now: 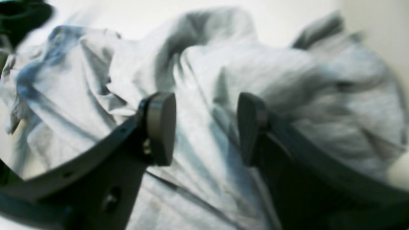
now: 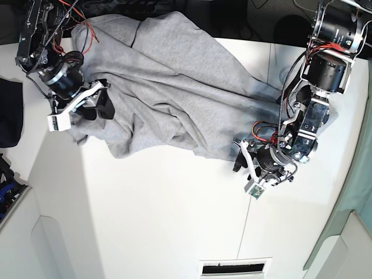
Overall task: Layout the t-shirt on the table in an organized manner, then fold the t-shirt properly
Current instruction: 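Move the left gripper inward and grasp a fold of the shirt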
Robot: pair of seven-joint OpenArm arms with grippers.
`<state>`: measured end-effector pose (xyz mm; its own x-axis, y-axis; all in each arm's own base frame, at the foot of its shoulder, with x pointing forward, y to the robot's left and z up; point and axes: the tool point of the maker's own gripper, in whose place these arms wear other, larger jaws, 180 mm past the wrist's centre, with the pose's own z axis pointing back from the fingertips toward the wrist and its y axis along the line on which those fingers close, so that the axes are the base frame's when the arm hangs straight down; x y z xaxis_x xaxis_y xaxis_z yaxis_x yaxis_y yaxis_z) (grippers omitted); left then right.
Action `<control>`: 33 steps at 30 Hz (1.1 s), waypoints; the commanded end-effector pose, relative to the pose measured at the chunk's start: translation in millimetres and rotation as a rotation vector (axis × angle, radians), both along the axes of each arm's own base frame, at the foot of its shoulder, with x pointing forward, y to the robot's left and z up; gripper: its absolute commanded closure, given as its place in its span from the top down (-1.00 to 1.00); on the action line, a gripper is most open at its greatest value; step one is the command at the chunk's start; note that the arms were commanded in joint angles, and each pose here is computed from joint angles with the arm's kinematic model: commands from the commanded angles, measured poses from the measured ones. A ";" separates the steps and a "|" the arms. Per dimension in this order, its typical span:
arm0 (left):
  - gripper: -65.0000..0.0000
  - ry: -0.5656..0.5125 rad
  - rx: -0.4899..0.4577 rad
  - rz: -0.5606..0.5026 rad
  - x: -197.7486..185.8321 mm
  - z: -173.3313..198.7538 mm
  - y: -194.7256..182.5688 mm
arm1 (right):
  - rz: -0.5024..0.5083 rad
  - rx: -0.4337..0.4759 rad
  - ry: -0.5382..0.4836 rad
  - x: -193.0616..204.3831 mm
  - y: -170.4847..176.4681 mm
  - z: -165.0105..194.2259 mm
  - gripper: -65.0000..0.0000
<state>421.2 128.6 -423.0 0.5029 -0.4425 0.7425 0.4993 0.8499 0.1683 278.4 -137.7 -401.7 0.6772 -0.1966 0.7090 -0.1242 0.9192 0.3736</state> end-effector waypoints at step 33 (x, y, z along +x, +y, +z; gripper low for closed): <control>-0.65 0.013 0.252 -0.170 -7.5 -30.8 -16.3 | -0.034 0.067 0.200 -33.8 9.5 -73.8 -0.05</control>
